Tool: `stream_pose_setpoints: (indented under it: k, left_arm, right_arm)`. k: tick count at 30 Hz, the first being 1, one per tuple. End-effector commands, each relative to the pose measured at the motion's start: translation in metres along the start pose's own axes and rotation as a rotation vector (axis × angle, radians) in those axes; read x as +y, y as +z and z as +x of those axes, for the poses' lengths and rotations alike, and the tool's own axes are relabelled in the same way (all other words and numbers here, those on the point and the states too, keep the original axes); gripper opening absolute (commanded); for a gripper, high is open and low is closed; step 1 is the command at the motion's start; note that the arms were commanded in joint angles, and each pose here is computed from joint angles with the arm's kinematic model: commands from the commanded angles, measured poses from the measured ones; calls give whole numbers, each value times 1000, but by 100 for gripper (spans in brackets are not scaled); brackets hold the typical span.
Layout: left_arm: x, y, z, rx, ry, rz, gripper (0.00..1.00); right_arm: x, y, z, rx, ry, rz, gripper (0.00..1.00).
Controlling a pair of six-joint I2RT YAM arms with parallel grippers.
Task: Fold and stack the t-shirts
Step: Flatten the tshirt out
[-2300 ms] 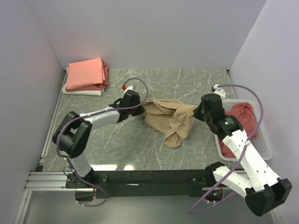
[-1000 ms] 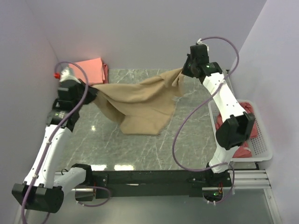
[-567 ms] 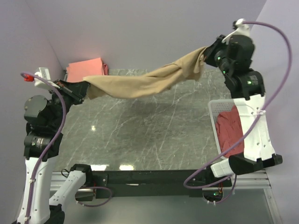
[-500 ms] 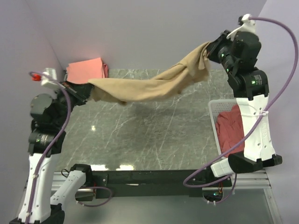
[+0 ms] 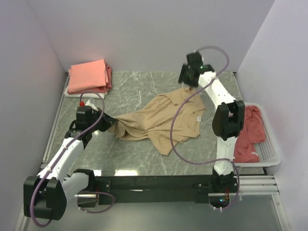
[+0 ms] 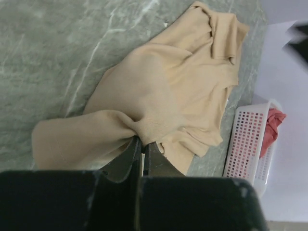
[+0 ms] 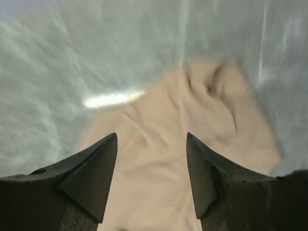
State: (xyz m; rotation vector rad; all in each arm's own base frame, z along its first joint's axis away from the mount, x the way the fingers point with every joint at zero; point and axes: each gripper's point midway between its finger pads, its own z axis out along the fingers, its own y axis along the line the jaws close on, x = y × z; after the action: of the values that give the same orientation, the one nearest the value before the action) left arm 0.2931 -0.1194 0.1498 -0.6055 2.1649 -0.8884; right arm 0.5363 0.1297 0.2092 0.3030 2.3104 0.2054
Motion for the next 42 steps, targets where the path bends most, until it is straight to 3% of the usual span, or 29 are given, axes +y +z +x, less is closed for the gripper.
stream_pose_setpoints:
  k: [1,3,4,5,7,8,10,11,17,33,34,36,37,38,42]
  left_arm:
    - [-15,4,-19,-97,-18,75,1]
    - [-3,7,-18,-116,-37,35,1]
    - [1,7,-19,-125,-47,19,1]
    - [4,7,-20,-136,-53,5,1]
    - [7,6,-24,-155,-58,-2,1]
    - [7,6,-25,-156,-57,-2,1]
    - [6,7,-26,-153,-60,0,1]
    - [6,7,-26,-154,-60,0,0]
    - [1,5,-30,-164,-54,13,1]
    - [1,3,-32,-166,-40,0,1]
    - [0,3,-32,-166,-39,2,1]
    - [1,4,-34,-166,-37,-2,1]
    - [0,4,-34,-166,-39,-2,1]
    - [-1,4,-35,-166,-38,2,1]
    - [-15,4,-49,-184,-21,11,1]
  right_arm:
    - [-2,-72,0,-117,53,-26,66]
    - [-28,-84,46,-68,71,12,66]
    - [-30,-108,43,-134,113,-21,66]
    - [-51,-98,90,-60,123,25,65]
    - [-47,-122,108,-103,183,-89,63]
    - [-60,-114,155,-29,192,-71,60]
    - [-59,-128,181,-31,241,-124,59]
    - [-64,-124,217,28,234,-113,58]
    - [-70,-119,285,112,323,-141,52]
    - [-67,-85,307,168,338,-108,52]
    - [-66,-83,306,166,339,-106,48]
    - [-64,-85,303,163,333,-113,27]
    - [-61,-87,298,154,330,-119,7]
    - [-60,-89,291,141,330,-119,0]
    - [-52,-120,247,58,284,-138,0]
